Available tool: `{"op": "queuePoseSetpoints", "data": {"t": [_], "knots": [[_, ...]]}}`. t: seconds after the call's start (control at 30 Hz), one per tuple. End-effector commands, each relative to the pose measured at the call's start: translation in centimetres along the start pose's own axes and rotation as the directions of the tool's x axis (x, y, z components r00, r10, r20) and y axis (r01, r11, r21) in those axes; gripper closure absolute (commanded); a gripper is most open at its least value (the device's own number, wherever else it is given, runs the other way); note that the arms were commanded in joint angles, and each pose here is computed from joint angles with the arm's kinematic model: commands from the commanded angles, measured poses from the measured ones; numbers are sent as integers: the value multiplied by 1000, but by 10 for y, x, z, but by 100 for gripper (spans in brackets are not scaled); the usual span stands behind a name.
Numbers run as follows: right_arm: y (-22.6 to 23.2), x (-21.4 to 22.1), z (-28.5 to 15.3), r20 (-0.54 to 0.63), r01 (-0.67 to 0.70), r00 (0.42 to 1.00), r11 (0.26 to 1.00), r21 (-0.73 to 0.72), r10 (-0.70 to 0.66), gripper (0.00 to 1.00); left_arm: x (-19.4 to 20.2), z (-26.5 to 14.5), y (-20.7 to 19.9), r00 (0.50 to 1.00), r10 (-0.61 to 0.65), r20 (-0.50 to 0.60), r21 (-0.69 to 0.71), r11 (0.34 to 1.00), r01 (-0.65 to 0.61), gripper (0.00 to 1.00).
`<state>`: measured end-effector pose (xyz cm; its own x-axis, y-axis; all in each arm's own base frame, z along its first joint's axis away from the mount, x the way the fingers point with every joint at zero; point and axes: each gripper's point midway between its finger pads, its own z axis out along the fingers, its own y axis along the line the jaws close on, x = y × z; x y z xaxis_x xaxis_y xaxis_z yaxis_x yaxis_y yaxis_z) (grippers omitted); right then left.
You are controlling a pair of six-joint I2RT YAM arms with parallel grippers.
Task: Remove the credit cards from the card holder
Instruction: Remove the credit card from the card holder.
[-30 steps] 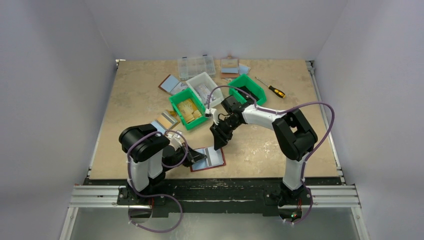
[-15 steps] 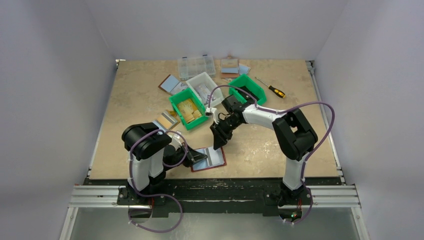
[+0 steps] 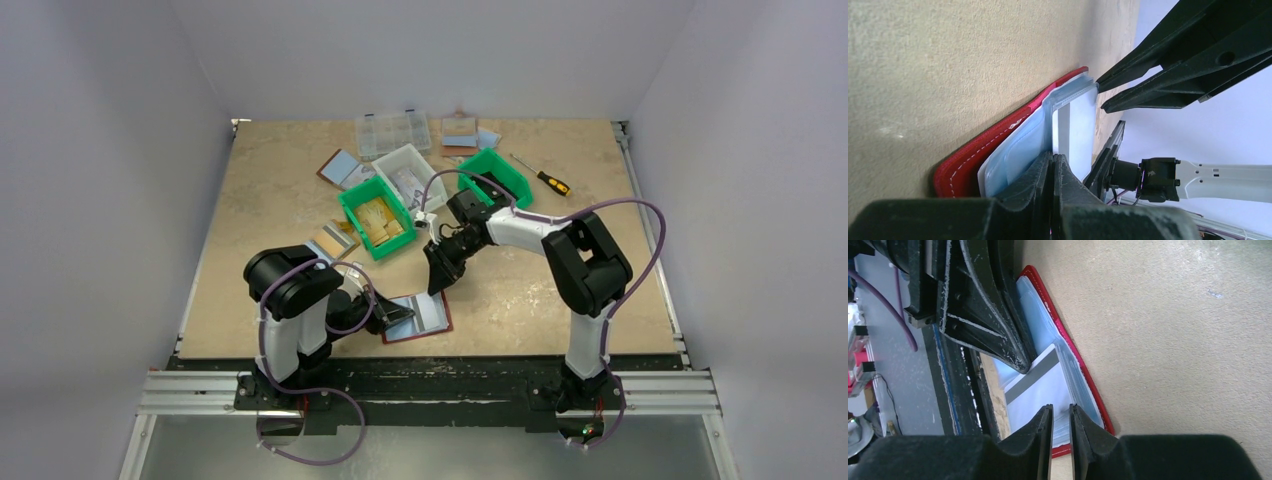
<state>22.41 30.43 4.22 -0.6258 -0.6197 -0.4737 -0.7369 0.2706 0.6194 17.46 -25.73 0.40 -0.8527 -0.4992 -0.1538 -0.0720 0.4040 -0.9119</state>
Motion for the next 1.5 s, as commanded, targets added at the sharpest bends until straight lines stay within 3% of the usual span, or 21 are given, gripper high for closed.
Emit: {"op": "queuePoseSetpoints", "data": {"t": [0.0, 0.27, 0.37, 0.6, 0.83, 1.1, 1.3, 1.47], "knots": [[39, -1, 7, 0, -33, 999, 983, -180, 34, 75, -1, -14, -5, 992, 116, 52, 55, 991, -119, 95], [34, 0, 9, -1, -51, 999, 986, -158, 52, 76, -2, -16, -12, 992, 112, 58, 76, 990, -116, 76], [31, 1, 10, -4, -62, 998, 988, -145, 62, 82, -2, -16, -14, 992, 113, 58, 84, 989, -118, 69], [26, 4, 14, -13, -80, 997, 989, -127, 79, 90, -2, -15, -18, 992, 107, 60, 97, 989, -112, 65], [18, 10, 19, -38, -95, 995, 992, -85, 92, 100, -9, -18, -24, 993, 70, 98, 105, 991, -80, 66], [17, 14, 21, -59, -90, 995, 993, -70, 86, 100, -25, -30, -42, 981, 39, 192, 150, 986, -68, 73], [30, 12, 22, -58, -75, 996, 989, -129, 68, 100, -22, -22, -42, 983, 34, 179, 149, 987, -62, 73], [31, 13, 23, -65, -72, 996, 989, -129, 64, 100, -19, -18, -35, 985, 31, 171, 127, 990, -53, 88]]}}
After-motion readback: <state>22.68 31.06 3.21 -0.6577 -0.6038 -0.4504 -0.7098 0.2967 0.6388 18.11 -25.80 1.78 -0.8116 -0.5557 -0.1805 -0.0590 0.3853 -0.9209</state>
